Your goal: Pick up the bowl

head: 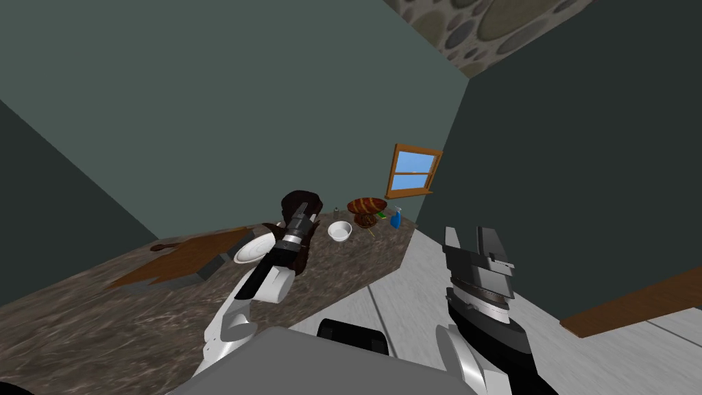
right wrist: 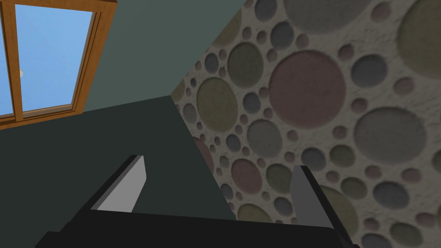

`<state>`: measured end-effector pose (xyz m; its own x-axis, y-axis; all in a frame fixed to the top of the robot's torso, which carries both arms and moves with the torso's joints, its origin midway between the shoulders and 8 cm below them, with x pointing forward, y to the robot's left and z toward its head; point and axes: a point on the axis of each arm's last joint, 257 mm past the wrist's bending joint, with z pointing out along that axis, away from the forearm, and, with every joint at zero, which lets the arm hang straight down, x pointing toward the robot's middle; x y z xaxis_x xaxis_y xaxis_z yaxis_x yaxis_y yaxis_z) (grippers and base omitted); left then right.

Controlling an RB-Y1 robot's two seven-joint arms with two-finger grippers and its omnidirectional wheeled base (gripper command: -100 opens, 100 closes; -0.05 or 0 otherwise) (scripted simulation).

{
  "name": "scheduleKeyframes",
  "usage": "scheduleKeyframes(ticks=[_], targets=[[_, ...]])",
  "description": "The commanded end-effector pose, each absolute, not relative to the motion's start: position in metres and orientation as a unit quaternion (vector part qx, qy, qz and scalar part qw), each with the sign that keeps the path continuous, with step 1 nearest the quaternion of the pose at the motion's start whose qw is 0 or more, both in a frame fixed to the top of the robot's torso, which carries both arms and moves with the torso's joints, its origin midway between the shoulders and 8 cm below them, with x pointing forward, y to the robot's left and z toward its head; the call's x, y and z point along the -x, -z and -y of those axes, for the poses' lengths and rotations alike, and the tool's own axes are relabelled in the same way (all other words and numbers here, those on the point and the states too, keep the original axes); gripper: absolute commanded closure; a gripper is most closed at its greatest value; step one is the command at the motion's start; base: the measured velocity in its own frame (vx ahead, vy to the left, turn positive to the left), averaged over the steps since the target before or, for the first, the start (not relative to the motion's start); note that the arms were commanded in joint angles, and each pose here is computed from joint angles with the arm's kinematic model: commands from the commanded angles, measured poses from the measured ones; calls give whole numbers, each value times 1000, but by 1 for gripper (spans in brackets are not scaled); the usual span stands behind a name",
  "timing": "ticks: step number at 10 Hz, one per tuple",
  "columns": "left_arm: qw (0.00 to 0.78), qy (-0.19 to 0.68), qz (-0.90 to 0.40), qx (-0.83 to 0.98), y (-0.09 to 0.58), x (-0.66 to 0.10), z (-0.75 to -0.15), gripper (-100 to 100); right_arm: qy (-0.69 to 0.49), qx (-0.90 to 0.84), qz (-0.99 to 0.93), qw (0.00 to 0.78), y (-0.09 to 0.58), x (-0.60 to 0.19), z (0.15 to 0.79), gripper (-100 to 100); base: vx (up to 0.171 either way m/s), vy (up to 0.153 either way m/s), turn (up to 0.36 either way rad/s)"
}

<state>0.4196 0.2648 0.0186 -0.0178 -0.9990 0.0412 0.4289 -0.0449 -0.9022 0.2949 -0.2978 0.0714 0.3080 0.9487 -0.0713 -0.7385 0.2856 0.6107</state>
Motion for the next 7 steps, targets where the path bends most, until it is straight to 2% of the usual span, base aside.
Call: scheduleKeyframes(ticks=[1,7], targets=[[575,605,-378,400,-12,-426,-265,-100,-547,-242,-217,772,-71,-295,298,0,20,-31,-43],[545,590,-404,438,6,-442,-266,-100,-547,-242,-217,772,-71,-295,298,0,18,-23,-40]])
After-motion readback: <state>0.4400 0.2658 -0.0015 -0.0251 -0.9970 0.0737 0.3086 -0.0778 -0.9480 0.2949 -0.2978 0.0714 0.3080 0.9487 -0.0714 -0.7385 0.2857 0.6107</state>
